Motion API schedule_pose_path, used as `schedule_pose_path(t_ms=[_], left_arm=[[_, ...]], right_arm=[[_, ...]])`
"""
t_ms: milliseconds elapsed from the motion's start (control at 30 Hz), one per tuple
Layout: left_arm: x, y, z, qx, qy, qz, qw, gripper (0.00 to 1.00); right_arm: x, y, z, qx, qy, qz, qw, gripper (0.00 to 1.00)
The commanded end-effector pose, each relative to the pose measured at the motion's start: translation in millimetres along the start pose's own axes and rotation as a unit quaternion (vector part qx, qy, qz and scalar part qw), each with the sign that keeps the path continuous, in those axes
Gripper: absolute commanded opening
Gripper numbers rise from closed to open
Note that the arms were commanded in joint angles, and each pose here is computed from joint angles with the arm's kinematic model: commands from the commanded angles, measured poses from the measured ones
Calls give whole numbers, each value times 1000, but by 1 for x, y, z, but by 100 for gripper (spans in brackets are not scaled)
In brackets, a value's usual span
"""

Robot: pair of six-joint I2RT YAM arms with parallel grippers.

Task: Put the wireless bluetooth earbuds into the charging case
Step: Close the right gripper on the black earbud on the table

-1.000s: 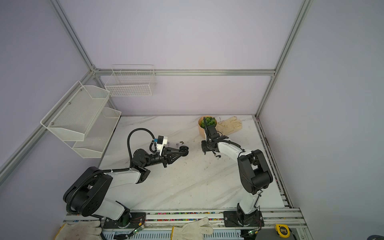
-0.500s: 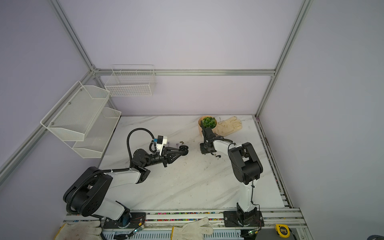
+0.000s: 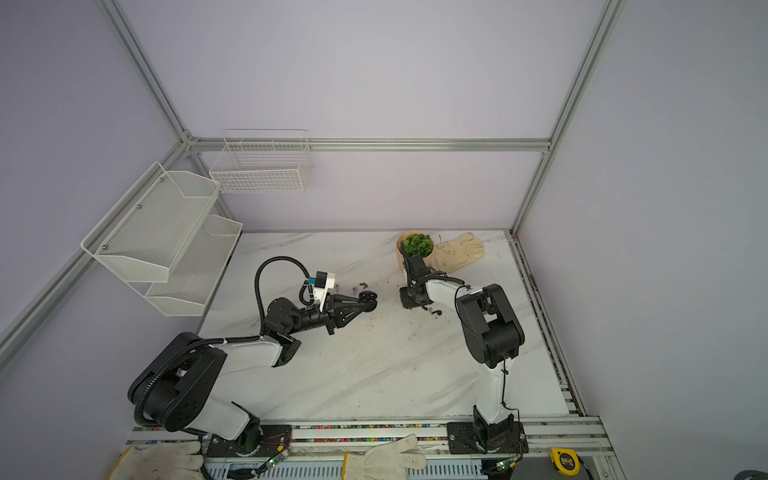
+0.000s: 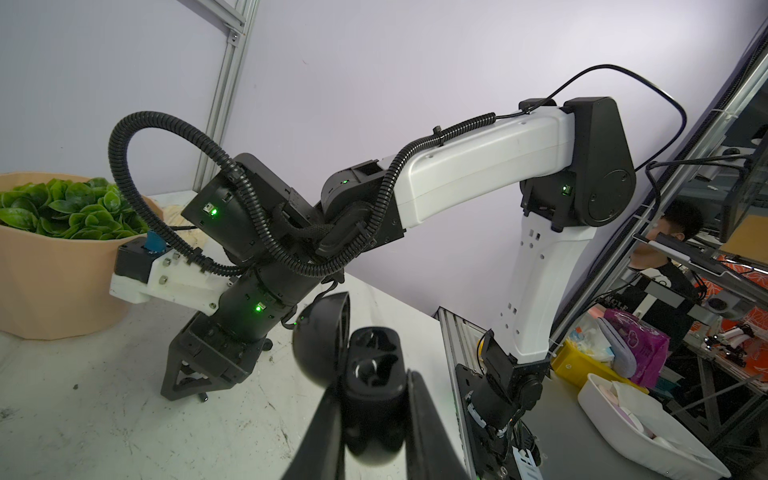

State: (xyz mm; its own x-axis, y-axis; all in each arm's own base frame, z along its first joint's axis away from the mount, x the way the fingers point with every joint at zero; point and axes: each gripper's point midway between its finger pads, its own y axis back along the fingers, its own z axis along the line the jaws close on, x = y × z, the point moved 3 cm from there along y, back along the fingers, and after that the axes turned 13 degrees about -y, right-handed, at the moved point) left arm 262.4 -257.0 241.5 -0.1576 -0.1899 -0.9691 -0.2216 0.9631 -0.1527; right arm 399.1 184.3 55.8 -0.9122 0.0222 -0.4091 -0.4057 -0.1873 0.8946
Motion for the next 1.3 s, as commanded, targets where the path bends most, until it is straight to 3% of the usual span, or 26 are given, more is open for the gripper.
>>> schedule_pose_path(t_ms=[0,1267], left_arm=[[-12,-3,-5,15,-26,-19,999,0],[-7,-2,-3,9,-19,-15,1000,0]], right_arm=[[2,0,0,1,0,12,1000,34],[6,5,6,-14,-10,27,999,23]])
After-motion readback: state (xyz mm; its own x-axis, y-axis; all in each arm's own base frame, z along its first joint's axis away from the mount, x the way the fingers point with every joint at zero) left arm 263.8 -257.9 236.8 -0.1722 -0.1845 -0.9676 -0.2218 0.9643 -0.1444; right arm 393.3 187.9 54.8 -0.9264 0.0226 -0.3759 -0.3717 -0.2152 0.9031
